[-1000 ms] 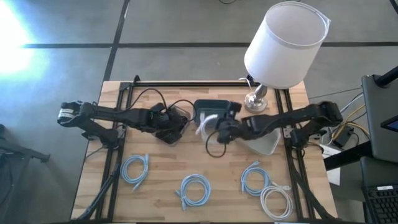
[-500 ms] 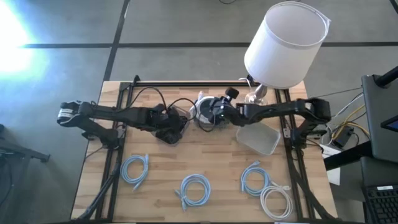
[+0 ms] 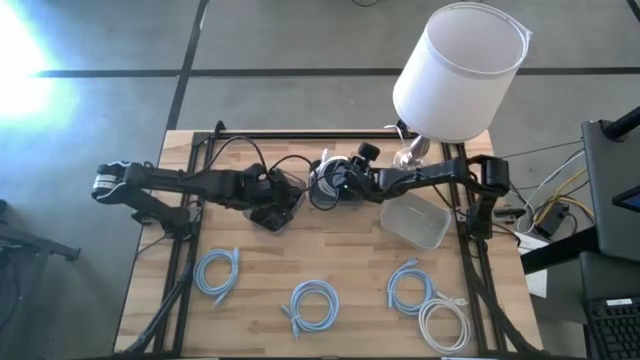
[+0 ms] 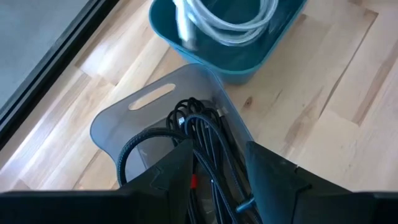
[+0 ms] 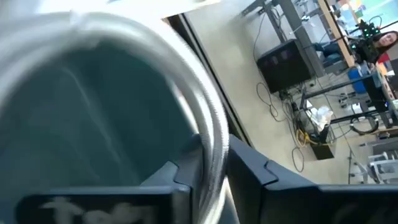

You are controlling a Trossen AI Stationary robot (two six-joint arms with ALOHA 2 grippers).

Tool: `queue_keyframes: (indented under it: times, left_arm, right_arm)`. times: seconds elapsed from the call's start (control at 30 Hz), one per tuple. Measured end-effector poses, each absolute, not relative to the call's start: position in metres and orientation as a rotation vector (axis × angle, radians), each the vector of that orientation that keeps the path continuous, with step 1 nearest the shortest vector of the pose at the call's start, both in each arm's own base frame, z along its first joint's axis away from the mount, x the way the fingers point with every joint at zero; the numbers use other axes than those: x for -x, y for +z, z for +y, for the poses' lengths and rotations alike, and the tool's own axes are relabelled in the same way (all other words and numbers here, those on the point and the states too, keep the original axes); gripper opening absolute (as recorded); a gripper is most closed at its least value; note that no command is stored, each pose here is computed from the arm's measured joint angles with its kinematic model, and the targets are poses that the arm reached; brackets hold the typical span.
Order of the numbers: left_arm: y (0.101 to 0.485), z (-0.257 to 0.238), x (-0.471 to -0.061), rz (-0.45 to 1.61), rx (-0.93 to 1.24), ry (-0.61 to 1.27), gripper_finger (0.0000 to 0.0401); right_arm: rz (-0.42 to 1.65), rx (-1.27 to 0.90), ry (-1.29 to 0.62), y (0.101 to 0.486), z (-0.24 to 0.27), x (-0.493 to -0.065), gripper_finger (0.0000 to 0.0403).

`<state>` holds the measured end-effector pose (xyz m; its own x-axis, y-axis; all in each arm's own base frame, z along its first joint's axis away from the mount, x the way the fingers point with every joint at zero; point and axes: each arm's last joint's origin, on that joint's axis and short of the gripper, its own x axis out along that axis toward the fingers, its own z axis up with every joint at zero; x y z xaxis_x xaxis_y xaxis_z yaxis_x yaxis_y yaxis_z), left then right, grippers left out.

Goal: Sort HDMI cables
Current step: Put the top white HDMI cable into the blue bin, then put the white HDMI cable into the blue bin

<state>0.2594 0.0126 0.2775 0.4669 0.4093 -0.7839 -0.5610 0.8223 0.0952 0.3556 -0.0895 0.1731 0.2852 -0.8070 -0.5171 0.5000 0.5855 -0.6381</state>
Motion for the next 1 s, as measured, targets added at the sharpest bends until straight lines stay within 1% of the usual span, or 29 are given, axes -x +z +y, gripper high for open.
queue_keyframes:
  times: [0.17,0.33,0.53,0.7,0.83,1.0]
  left_arm:
    - [0.277,0.013,-0.259,0.905,0.187,0.600,0.0152]
    - [0.277,0.013,-0.260,0.905,0.188,0.600,0.0151]
    - [0.277,0.013,-0.260,0.906,0.188,0.601,0.0151]
    - [0.277,0.013,-0.260,0.905,0.189,0.602,0.0151]
    - [0.277,0.013,-0.260,0.904,0.190,0.601,0.0151]
    - [0.277,0.013,-0.260,0.901,0.191,0.601,0.0151]
  right_arm:
    - [0.897,0.377,-0.906,0.183,-0.088,-0.353,0.0102]
    - [0.935,0.395,-0.883,0.191,-0.081,-0.348,0.0129]
    - [0.917,0.387,-0.857,0.211,-0.064,-0.338,0.0147]
    - [0.918,0.370,-0.814,0.232,-0.041,-0.322,0.0153]
    - [0.928,0.292,-0.676,0.248,-0.013,-0.303,0.0148]
    - [0.946,0.101,-0.437,0.267,0.024,-0.277,0.0139]
